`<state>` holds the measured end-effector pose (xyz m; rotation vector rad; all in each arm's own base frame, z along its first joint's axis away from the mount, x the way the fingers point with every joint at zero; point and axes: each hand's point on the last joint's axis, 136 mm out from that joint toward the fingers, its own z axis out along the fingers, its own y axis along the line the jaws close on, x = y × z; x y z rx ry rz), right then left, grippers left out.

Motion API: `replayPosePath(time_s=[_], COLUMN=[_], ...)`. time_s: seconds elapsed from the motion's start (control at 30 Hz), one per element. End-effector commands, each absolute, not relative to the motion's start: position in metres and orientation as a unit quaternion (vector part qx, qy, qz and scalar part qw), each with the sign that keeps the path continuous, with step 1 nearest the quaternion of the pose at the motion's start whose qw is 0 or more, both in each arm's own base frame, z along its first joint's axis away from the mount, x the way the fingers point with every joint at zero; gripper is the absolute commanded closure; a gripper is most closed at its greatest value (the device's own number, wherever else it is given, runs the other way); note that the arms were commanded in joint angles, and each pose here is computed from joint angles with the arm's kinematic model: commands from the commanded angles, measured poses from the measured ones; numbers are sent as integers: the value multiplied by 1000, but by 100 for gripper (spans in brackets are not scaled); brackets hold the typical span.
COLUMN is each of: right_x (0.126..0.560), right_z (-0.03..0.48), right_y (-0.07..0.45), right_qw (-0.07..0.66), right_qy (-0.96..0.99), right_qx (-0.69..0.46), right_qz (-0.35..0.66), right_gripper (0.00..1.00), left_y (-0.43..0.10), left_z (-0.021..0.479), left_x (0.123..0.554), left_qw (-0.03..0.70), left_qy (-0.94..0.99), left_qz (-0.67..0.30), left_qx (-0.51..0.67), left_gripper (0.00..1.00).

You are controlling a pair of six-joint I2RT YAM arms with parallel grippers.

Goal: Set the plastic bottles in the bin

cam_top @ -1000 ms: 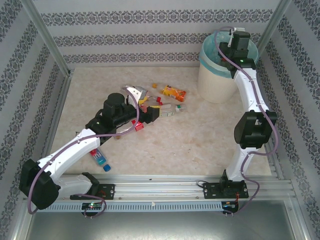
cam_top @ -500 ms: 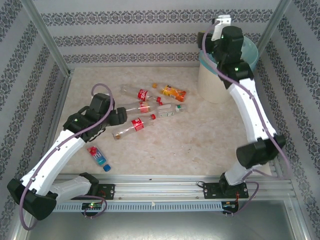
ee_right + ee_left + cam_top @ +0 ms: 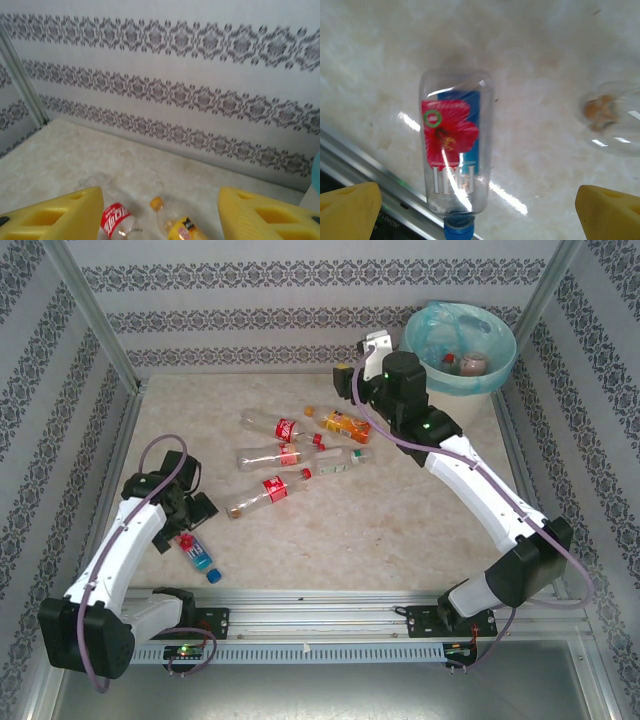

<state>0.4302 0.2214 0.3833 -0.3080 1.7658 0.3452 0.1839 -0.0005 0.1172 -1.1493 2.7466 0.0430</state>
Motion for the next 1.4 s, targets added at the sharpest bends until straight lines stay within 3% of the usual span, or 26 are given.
replayPosePath(time_s=[0.0,0.23,0.53,0.97,1.17,1.37], right_x=[421,417,423,421,417,405], right_z=[405,407,393,384,387,397], right_y=[226,223,230,232,238,252], right_qw=[631,636,623,612,612,613], right_qy=[742,739,747,756,755,747], right_qx=[-123,-124,-129,-136,-139,-161], right_qz=[189,185,189,186,191,204], right_gripper=[38,37,36,36,36,36], left_y=[-8,-13,-18,-18,3,16], left_z=[97,70,47,30,69,152], left_x=[175,166,170,182,196,236], left_qw=[44,12,9,22,102,268], left_qy=[909,907,915,928,926,916], left_qz=[-5,-7,-19,-21,9,3], left_qx=[-414,-422,-403,-371,-364,-298], left_gripper=[0,3,13,35,38,36])
